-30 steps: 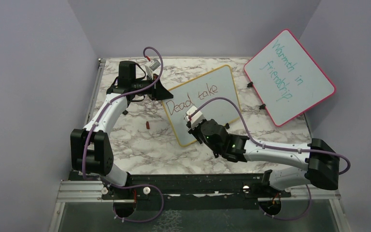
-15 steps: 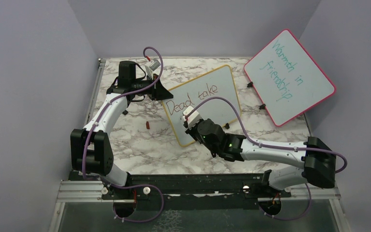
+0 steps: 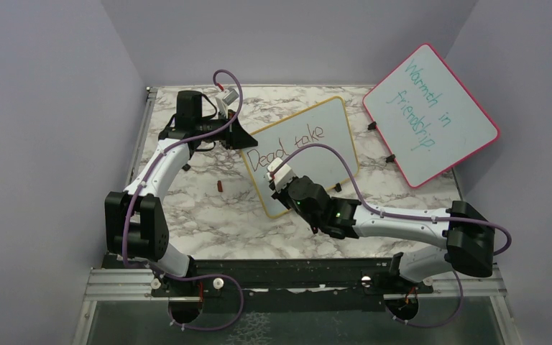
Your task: Write a sentence on the whiteboard
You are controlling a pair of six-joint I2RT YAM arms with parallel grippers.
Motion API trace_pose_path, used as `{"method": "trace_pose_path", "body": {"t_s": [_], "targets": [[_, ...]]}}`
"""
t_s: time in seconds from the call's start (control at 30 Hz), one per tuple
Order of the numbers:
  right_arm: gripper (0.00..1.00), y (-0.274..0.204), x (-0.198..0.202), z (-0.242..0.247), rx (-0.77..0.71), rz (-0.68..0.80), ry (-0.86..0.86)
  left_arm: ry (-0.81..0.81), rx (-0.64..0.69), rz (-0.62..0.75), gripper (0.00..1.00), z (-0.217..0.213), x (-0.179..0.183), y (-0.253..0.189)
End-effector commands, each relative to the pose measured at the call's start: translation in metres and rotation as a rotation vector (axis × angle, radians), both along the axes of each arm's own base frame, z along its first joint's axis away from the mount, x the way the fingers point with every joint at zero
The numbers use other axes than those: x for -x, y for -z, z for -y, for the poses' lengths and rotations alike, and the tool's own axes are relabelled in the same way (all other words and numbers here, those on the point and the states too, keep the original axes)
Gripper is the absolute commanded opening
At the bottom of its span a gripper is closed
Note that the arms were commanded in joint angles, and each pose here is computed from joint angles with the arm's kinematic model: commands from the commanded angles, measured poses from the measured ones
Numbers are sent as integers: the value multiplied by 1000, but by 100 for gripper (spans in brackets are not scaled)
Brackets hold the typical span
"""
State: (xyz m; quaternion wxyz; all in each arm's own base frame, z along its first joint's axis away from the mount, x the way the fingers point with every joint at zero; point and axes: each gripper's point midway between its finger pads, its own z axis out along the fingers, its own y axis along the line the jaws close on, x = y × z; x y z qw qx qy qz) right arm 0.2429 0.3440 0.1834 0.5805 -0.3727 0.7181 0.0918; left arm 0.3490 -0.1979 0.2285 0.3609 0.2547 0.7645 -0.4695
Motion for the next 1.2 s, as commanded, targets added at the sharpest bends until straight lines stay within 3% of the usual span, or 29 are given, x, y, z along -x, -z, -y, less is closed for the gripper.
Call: {"method": "trace_pose_path", "body": {"t_s": [0.0, 1.17], "targets": [[1, -5, 0, -6, 5, 4, -5, -155, -174, -17, 0, -29, -25, 47], [1, 53, 34, 4, 205, -157, -89, -160, -172, -9, 0, -30, -25, 44]]}}
